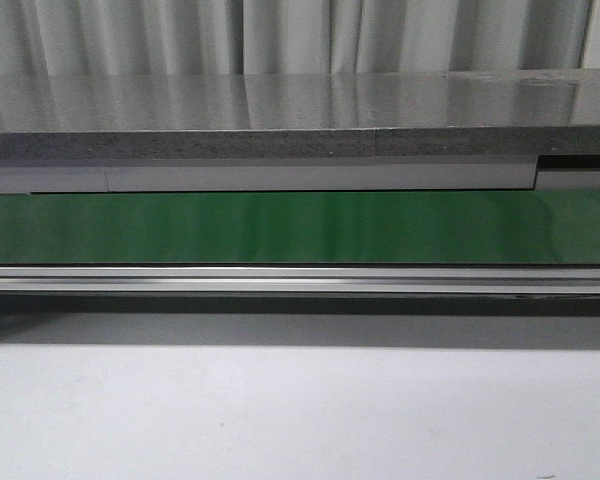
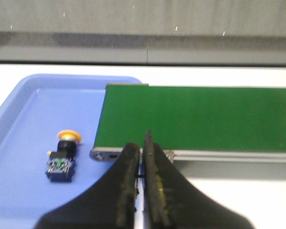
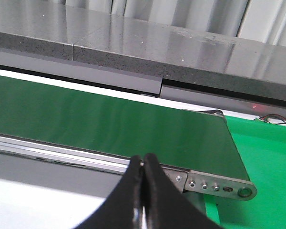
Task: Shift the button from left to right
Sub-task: 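Move the left gripper over the yellow push-button in the blue tray, then lower the left gripper and grasp the yellow push-button switch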
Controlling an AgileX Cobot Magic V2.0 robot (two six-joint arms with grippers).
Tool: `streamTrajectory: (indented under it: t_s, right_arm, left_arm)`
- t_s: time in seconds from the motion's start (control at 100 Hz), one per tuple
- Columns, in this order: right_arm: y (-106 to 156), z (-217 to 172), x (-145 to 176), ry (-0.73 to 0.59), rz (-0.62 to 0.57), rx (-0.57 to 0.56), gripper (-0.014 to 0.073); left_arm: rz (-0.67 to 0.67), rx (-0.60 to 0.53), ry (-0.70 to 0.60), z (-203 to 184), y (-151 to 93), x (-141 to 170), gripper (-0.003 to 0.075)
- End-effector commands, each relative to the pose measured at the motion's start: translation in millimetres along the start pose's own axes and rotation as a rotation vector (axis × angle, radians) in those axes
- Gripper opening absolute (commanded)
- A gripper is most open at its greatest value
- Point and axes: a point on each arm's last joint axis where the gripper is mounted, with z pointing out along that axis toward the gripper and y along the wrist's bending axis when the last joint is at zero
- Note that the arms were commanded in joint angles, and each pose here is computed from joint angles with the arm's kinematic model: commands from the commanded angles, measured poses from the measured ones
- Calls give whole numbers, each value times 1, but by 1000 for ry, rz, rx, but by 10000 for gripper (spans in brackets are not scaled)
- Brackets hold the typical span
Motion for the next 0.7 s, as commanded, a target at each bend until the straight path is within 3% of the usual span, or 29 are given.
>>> streamTrajectory:
  t_s: [0.0, 0.16, 0.6, 0.69]
  right_arm:
    - [-1, -2, -9, -103, -15, 15, -122]
    - [-1, -2, -9, -103, -15, 15, -122]
    - [-1, -2, -9, -103, -15, 15, -122]
    - [-1, -2, -9, -103, -15, 15, -122]
  left_arm:
    - [16, -23, 63, 5, 3, -25, 5]
    - [6, -19, 184, 20, 4, -39, 5]
    - [10, -14, 283, 45, 2, -37, 10]
    - [10, -14, 283, 45, 2, -37, 112]
